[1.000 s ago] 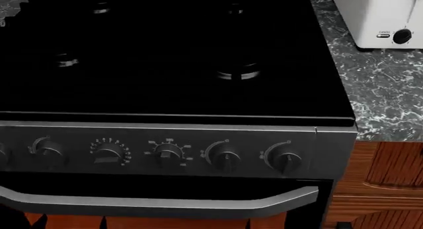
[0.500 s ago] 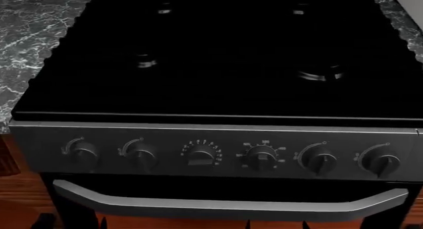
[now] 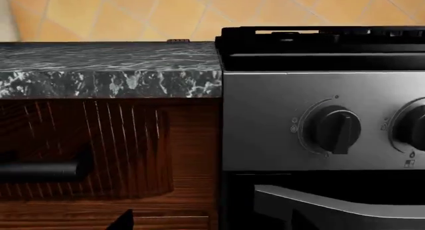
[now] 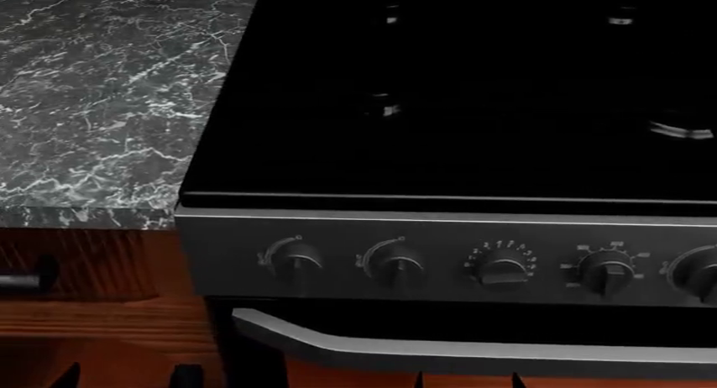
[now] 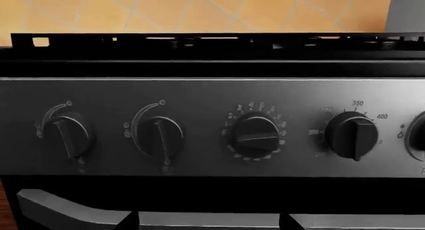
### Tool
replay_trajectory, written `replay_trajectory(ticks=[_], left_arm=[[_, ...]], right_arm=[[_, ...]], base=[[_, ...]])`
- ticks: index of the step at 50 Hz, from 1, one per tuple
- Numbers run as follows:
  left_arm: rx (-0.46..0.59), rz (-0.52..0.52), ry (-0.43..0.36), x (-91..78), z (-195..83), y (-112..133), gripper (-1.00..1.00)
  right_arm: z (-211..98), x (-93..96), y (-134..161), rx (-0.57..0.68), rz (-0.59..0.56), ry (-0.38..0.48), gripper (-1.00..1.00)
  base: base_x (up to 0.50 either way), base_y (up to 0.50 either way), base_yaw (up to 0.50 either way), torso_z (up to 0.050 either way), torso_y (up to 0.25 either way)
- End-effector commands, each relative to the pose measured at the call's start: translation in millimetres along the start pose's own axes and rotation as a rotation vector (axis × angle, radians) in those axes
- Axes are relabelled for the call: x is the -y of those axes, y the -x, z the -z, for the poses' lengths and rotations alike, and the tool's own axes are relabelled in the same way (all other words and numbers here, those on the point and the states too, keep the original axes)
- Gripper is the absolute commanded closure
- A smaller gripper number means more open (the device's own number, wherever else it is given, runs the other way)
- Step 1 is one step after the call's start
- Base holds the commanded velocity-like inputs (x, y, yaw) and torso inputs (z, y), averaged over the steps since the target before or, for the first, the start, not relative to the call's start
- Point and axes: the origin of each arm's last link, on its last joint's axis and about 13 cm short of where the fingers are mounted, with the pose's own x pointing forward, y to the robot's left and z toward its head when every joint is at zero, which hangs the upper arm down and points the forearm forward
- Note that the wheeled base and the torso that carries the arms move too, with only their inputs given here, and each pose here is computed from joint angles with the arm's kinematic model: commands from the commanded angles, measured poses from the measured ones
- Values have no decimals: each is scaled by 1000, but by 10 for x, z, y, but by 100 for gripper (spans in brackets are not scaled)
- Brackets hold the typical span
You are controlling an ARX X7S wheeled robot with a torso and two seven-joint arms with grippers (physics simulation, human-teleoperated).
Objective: Close the microwave door
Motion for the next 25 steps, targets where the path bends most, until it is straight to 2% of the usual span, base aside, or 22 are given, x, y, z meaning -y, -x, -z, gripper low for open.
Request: replay_trajectory(ticks=[1, 25], left_arm=[[1, 0, -1, 1, -4, 0, -100], [1, 0, -2, 3, -14, 13, -100]], right_arm=[[-33, -13, 10, 1, -1, 0, -100], [-3, 3, 7, 3, -2, -3, -100]], base=[[0, 500, 0, 0, 0], [0, 500, 0, 0, 0]])
